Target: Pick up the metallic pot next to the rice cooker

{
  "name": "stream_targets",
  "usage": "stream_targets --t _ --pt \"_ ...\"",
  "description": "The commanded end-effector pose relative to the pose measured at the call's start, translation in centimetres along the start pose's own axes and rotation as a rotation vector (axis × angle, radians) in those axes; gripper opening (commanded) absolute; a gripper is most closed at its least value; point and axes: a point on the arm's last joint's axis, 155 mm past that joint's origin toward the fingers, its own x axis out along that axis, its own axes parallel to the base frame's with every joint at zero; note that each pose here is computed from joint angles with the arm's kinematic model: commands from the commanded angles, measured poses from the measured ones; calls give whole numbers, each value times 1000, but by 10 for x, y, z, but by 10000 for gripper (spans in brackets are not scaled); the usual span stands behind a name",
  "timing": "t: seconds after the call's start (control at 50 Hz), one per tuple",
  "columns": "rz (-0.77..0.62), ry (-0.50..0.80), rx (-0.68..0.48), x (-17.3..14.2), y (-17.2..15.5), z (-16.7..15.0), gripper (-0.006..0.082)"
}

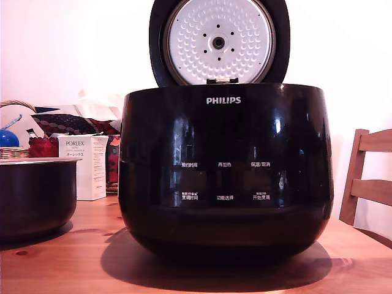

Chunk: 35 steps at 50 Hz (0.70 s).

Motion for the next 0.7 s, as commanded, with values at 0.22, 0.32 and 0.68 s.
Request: stream_targets --t 0.22,0.32,0.68 --pt "-179 139 137 8 -29 -3 -21" --pt "-236 195 242 2 -35 -6 -21" --pt "-560 701 443 -38 -60 -96 -21"
